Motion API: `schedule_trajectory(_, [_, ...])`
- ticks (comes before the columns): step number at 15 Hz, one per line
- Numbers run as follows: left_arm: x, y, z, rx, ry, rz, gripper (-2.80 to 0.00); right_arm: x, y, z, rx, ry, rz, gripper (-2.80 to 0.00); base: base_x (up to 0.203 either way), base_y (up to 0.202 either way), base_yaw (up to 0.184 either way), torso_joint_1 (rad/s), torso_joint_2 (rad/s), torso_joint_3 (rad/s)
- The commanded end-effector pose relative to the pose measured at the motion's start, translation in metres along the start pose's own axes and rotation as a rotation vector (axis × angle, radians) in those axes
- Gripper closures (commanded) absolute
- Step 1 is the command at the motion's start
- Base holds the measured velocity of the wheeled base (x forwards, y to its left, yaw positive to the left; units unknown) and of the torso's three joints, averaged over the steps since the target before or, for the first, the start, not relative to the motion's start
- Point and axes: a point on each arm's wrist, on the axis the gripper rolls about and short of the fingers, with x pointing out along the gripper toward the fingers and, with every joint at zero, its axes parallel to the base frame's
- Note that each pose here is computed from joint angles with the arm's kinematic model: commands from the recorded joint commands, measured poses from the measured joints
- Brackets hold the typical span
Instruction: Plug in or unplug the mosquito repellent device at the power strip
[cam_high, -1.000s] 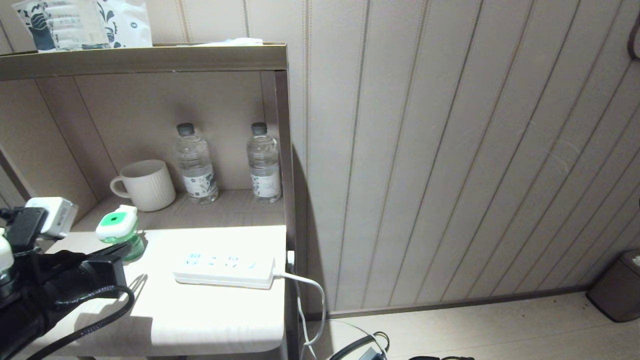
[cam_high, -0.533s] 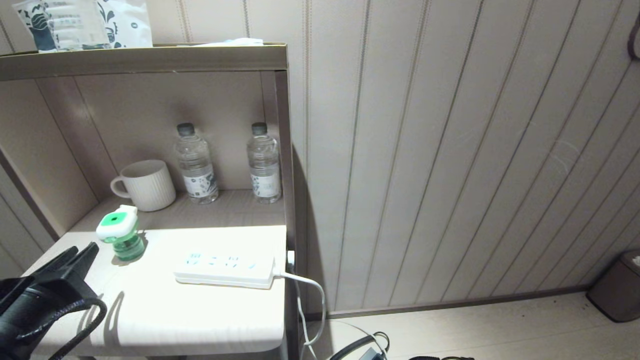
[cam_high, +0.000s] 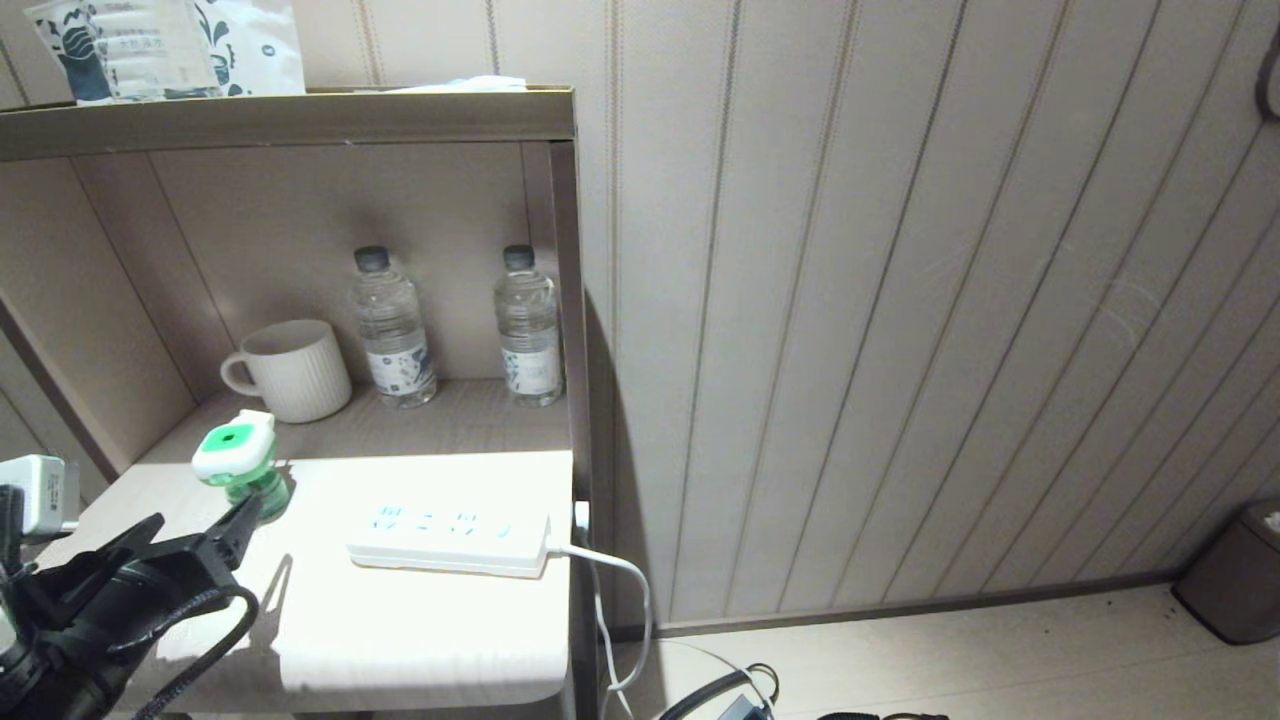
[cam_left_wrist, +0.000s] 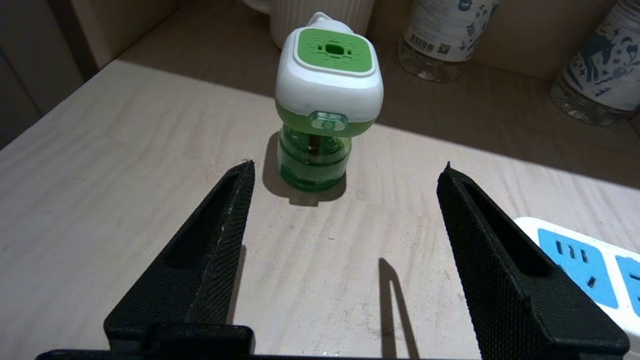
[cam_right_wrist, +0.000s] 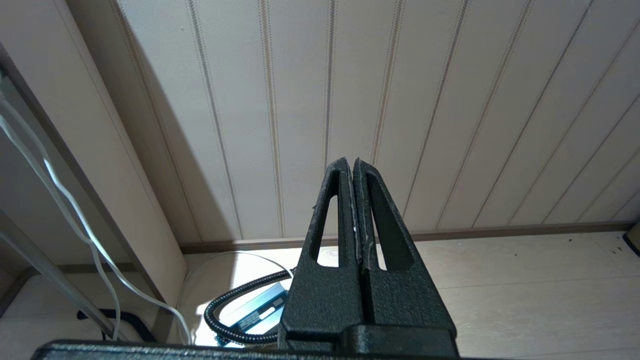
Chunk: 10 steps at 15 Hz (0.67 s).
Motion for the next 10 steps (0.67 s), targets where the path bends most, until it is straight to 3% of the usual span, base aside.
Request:
schedule_trajectory(1, [0.012,-0.003,-0.009,0.013,0.037,0.018,-2.8,0.0,0.0,0.0,0.0,0.0,0.0,0.0,0.0,0.0,0.0,0.0,0.0,0.0])
schedule_trajectory(10, [0.037,-0.01,-0.007,-0.053,-0.049,0.02,-2.8,0.0,0.0,0.0,0.0,0.0,0.001,0.0,0.0,0.0,0.0,0.0,0.0,0.0])
